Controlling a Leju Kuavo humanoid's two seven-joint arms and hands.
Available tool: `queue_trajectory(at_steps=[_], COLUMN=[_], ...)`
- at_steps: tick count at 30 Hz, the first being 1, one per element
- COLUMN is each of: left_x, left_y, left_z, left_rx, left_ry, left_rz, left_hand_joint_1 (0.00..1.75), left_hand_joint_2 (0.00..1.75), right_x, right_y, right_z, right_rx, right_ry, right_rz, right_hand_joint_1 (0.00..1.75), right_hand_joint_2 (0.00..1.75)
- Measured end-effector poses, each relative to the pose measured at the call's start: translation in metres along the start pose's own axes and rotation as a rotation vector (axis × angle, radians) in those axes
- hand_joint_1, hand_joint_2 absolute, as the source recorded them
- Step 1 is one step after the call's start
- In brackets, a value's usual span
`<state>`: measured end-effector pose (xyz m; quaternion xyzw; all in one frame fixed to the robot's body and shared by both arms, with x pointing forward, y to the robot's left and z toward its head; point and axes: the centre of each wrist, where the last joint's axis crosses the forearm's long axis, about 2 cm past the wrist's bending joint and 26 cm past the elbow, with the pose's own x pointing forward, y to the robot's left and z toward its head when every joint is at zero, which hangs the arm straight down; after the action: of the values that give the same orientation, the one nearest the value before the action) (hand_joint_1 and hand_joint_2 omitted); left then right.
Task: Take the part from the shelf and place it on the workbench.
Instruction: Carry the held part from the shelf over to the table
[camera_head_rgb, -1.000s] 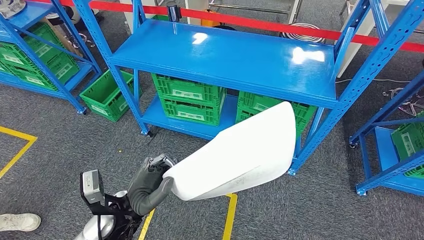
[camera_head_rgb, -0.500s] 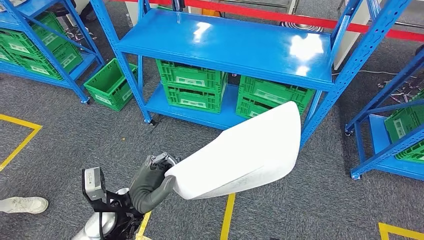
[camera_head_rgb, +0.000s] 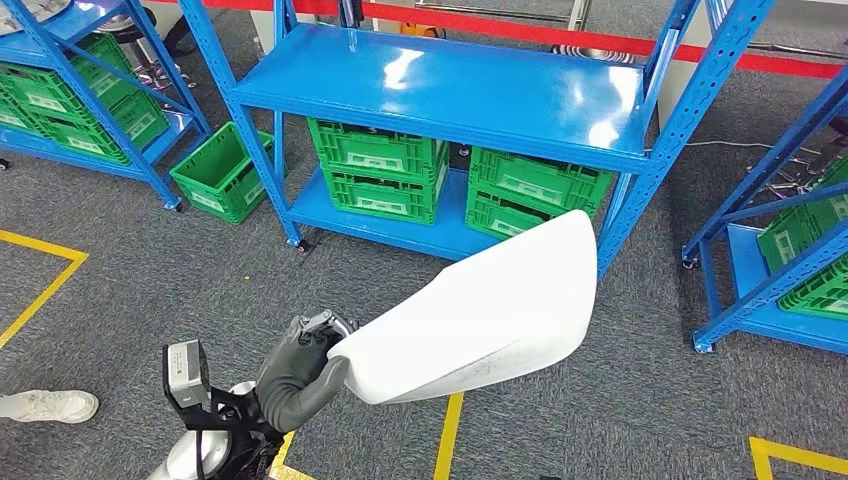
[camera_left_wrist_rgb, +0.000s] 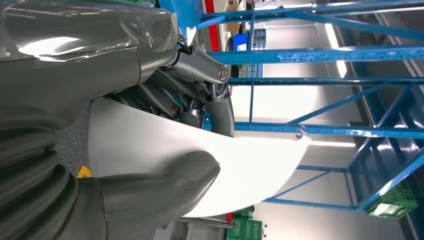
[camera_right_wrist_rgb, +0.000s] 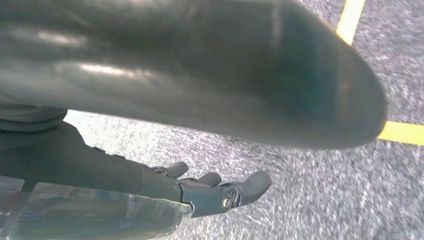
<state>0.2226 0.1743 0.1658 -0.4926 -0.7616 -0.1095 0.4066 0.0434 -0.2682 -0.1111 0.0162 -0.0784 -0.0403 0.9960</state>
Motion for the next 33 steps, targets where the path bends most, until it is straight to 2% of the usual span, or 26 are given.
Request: queue_trajectory(at_steps=[5,16,33], left_x=[0.002,0.000,0.003], left_y=[0.000,-0.003,-0.001], left_z=[0.001,0.003,0.002], left_rx=[-0.002,-0.005,-0.009], left_ry=[-0.011,-0.007,-0.009], left_rz=[-0.004,0.001,-0.009], left_hand_joint_1=[1.75,1.75,1.75], left_hand_joint_2=[1.75,1.75,1.75], right_x=[0.001,0.004,0.007], right_y=[0.003,-0.008,-0.005], right_z=[0.000,0.000,0.000], right_rx=[0.014,0.002,0.008], right_ry=[0.007,0.008,0.004], right_rz=[0.017,0.045,0.047], right_hand_joint_1=[0.00,0.00,0.00], right_hand_joint_2=[0.00,0.00,0.00])
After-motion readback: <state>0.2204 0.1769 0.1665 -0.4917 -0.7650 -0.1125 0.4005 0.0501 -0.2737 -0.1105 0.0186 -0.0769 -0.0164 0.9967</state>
